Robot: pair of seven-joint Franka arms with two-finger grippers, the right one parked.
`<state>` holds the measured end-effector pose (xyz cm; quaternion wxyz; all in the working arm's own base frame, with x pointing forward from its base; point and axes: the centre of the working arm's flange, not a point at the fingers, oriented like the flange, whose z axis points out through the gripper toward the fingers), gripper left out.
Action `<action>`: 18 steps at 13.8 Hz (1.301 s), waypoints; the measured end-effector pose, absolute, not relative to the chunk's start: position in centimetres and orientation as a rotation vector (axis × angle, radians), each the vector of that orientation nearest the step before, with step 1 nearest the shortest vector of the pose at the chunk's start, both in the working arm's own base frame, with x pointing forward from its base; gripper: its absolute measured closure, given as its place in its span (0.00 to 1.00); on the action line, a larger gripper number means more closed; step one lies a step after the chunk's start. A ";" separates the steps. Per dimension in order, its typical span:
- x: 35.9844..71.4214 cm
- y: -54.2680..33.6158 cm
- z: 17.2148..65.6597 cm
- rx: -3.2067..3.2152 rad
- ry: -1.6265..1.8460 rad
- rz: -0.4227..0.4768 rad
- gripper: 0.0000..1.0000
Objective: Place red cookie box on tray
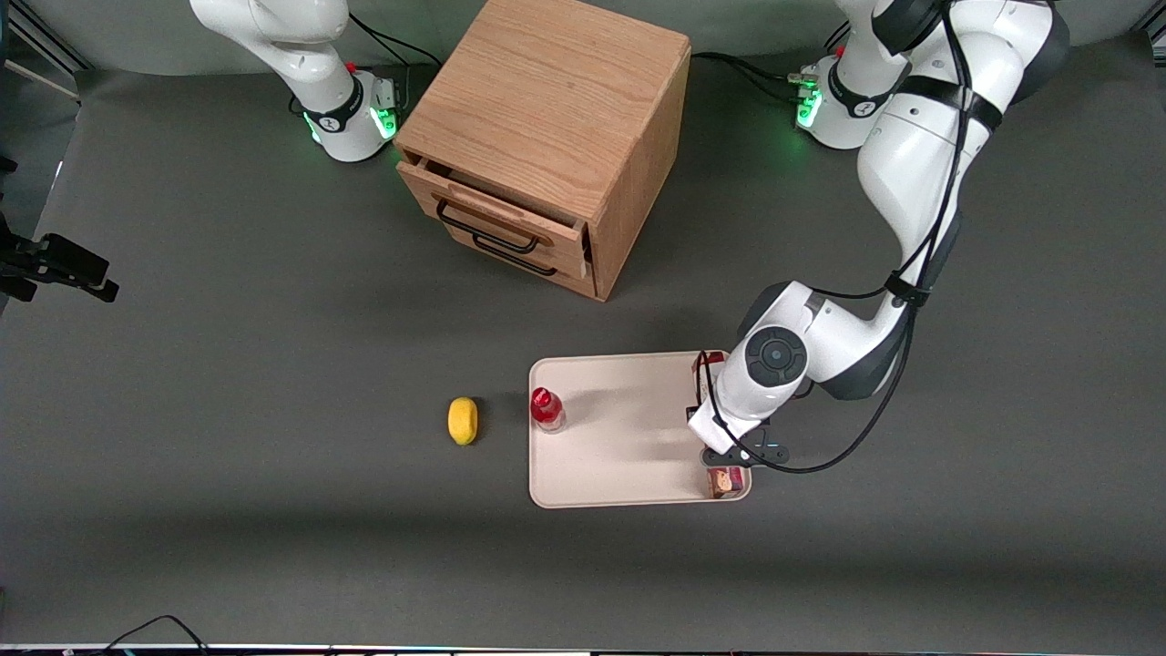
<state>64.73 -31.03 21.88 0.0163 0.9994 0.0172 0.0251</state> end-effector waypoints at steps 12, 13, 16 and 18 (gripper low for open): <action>67.0 -25.0 38.9 3.033 0.235 0.238 0.00; 66.7 -22.5 41.8 3.064 0.193 0.223 0.00; 65.1 -14.8 48.8 3.146 0.038 0.146 0.00; 63.6 -9.7 52.1 3.185 -0.048 0.120 0.00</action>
